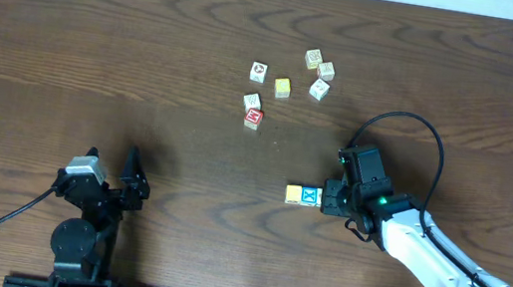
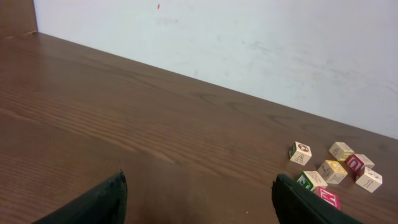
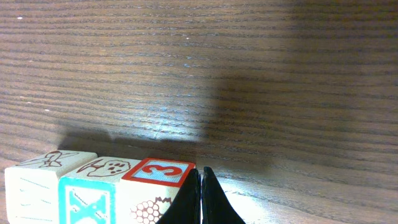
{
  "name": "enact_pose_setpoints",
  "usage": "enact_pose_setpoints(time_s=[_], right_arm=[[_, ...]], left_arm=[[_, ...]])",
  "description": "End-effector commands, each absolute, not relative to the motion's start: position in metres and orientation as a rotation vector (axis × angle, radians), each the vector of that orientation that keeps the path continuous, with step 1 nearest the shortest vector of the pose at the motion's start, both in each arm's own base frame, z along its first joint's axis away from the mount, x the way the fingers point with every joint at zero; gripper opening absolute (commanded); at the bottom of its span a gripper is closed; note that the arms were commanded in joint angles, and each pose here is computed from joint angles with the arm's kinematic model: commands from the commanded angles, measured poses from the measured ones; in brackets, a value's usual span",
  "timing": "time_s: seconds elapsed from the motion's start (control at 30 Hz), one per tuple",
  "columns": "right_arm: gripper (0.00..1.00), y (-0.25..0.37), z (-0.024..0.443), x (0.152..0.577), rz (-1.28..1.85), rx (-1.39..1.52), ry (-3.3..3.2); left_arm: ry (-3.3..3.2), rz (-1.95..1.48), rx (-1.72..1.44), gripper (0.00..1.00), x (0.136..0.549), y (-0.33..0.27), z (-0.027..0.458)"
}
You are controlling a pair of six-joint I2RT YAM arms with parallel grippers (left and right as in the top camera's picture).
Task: Lift 4 blocks
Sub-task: 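Move the right gripper back to the block cluster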
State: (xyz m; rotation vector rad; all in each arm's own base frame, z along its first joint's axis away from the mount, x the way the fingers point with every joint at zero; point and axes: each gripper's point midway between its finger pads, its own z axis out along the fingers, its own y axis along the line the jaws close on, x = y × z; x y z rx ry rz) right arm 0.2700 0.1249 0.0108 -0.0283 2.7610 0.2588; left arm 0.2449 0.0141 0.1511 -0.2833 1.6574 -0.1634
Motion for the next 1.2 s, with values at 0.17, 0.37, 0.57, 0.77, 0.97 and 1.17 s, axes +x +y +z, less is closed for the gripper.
enact_pose_setpoints(time_s=[0.17,0.37,0.57,0.77,0.97,1.17], right_arm=[[0.01,0.107,0.008,0.271,0.134,0.019,2.761],[0.01,0.076,0.032,0.285,-0.086,0.126,2.703],[0.2,0.101,0.096,0.331,0.034,-0.015,2.591],[0.49,0.142,0.161,0.386,0.18,-0.089,2.434],[0.68,0.2,0.155,0.416,0.237,-0.275,2.448],[0.76,0.27,0.125,0.429,0.281,-0.343,2.501]], left_arm=[[1.708,-0.128,-0.306,0.75,0.243,0.019,0.135],[1.708,-0.128,-0.306,0.75,0.243,0.019,0.135],[1.708,-0.128,-0.306,0.75,0.243,0.019,0.135],[1.708,-0.128,-0.306,0.75,0.243,0.019,0.135],[1.708,-0.128,-0.306,0.75,0.243,0.019,0.135],[1.708,-0.128,-0.306,0.75,0.243,0.019,0.135]])
